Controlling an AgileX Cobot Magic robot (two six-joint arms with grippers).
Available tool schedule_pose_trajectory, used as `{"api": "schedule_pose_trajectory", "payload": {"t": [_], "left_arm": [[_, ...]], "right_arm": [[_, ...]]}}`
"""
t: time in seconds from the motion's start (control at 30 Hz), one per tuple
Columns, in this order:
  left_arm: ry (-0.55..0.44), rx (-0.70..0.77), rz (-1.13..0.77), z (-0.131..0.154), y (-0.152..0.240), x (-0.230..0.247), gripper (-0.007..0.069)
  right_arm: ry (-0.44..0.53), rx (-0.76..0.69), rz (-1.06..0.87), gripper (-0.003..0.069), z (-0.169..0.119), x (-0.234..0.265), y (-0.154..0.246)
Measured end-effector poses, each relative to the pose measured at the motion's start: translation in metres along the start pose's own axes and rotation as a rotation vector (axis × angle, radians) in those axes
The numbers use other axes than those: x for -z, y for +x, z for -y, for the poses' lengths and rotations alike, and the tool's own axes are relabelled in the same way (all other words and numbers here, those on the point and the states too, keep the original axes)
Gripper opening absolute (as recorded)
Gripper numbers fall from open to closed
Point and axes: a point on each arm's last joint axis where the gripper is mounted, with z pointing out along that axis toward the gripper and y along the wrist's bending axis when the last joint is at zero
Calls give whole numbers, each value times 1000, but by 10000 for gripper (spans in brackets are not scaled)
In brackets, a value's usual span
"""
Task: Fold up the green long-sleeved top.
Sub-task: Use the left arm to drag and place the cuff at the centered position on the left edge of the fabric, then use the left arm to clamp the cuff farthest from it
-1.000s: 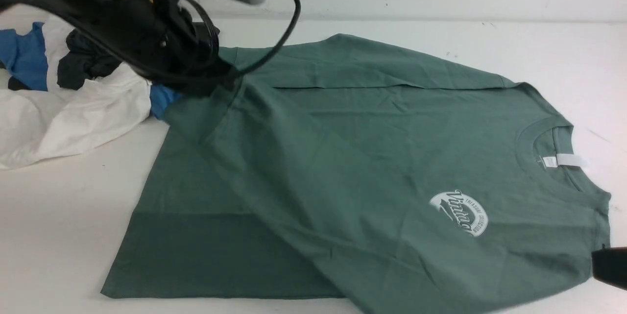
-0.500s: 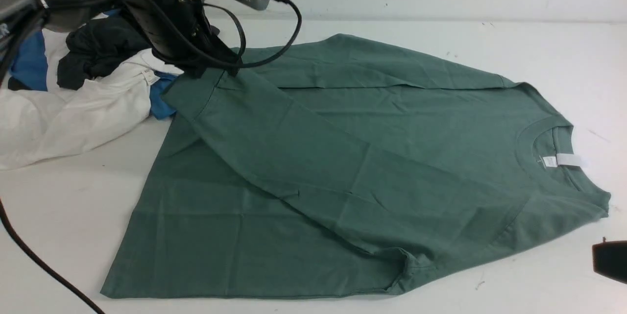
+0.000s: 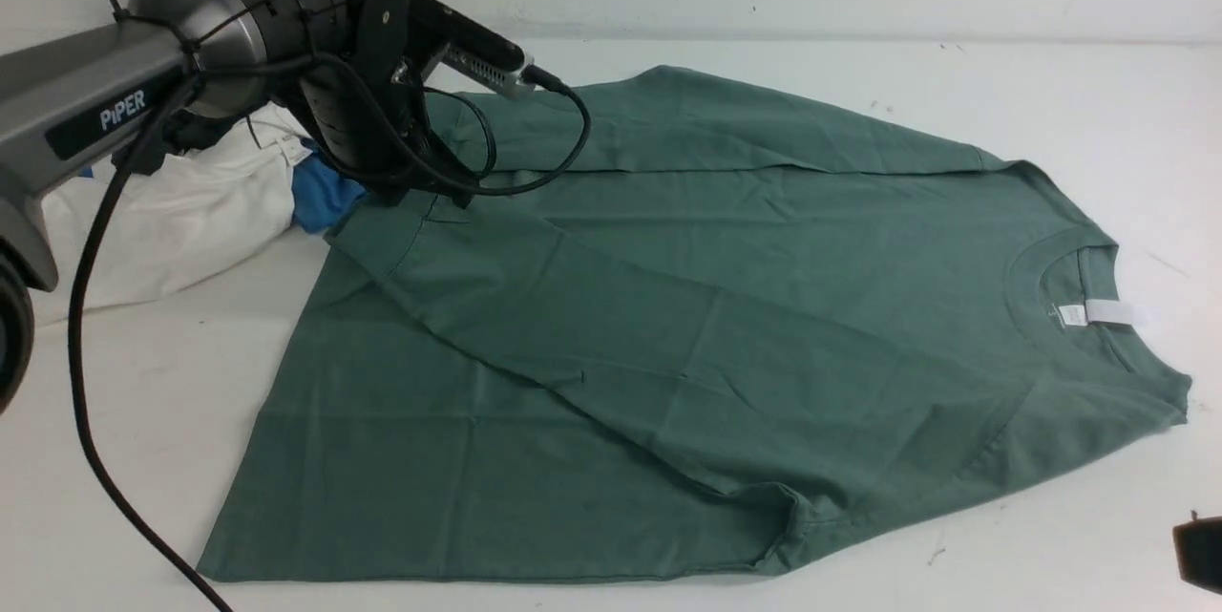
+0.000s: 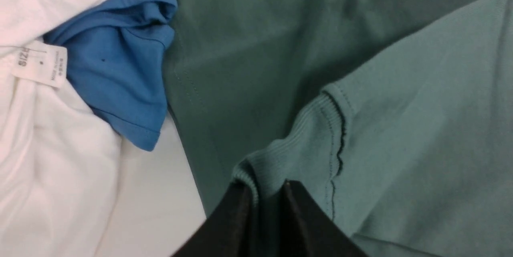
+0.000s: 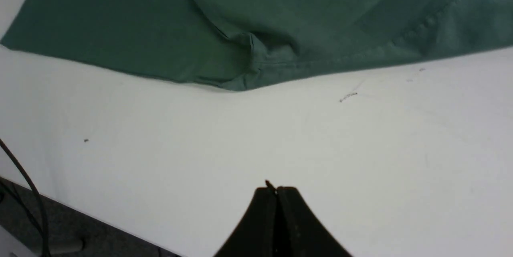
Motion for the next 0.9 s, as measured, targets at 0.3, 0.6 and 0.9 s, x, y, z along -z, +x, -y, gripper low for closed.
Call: {"api": "schedule_pose_trajectory", "payload": {"t": [0.3,0.6,0.9], "left_arm": [[-192,70,-35,-19,0,7,372],[-101,219,-132,-22,-2,45,57],[74,290,-131,-10,53,122,-4]], "right_arm": [[42,1,-76,-10,12,-6,-27],[-12,104,-263,-9,-4,-51,-59],[160,258,-325,142,-39,-130,-81]]}}
